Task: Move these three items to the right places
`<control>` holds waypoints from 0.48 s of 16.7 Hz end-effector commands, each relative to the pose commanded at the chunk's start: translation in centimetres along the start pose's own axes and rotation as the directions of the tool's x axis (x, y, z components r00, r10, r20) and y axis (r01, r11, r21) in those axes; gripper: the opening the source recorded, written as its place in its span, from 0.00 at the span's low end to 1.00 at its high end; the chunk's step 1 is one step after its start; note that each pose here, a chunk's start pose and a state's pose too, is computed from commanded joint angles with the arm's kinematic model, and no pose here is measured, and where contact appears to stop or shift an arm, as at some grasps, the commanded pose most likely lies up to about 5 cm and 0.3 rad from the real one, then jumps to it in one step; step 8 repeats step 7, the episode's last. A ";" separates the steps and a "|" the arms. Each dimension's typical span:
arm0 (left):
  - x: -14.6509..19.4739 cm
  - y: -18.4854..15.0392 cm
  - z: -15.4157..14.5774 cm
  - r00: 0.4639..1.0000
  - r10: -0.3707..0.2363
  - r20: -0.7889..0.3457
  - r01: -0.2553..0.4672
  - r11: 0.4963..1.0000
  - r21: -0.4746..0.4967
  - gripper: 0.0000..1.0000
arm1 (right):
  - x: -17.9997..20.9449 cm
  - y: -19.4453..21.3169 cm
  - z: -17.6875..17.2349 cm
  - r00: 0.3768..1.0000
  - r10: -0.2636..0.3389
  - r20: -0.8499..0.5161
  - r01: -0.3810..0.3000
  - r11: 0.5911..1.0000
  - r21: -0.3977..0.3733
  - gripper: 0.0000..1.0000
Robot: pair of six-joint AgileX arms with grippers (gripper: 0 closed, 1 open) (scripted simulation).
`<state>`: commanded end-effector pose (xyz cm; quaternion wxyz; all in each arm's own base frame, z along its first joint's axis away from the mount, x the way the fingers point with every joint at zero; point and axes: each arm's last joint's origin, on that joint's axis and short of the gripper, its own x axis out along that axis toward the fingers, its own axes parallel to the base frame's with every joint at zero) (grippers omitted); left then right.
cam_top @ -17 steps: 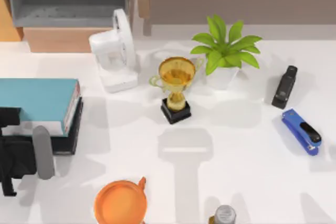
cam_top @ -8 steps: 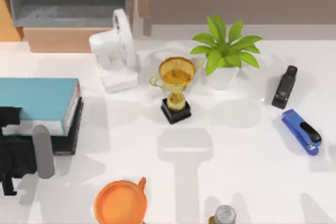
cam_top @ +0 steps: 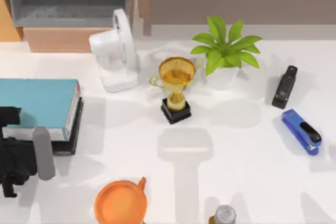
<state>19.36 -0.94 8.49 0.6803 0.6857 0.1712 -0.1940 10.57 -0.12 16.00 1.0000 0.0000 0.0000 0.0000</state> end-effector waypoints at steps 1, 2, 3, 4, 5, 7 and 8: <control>0.0 0.0 0.0 1.000 0.000 0.000 0.000 1.000 0.000 0.98 | 0.0 0.0 0.0 1.000 0.000 0.000 0.000 1.000 0.000 1.00; 0.0 0.0 0.0 1.000 0.000 0.000 0.000 1.000 0.000 1.00 | 0.0 0.0 0.0 1.000 0.000 0.000 0.000 1.000 0.000 1.00; 0.0 0.0 0.0 1.000 0.000 0.000 0.000 1.000 0.000 1.00 | 0.0 0.0 0.0 1.000 0.000 0.000 0.000 1.000 0.000 1.00; 0.0 0.0 0.0 1.000 0.000 0.000 0.000 1.000 0.000 1.00 | 0.0 0.0 0.0 1.000 0.000 0.000 0.000 1.000 0.000 1.00; 0.0 0.0 0.0 1.000 0.000 0.000 0.000 1.000 0.000 1.00 | 0.0 0.0 0.0 1.000 0.000 0.000 0.000 1.000 0.000 1.00; 0.0 0.0 0.0 1.000 0.000 0.000 0.000 1.000 0.000 1.00 | 0.0 0.0 0.0 1.000 0.000 0.000 0.000 1.000 0.000 1.00; 0.0 0.0 0.0 1.000 0.000 0.000 0.000 1.000 0.000 1.00 | 0.0 0.0 0.0 1.000 0.000 0.000 0.000 1.000 0.000 1.00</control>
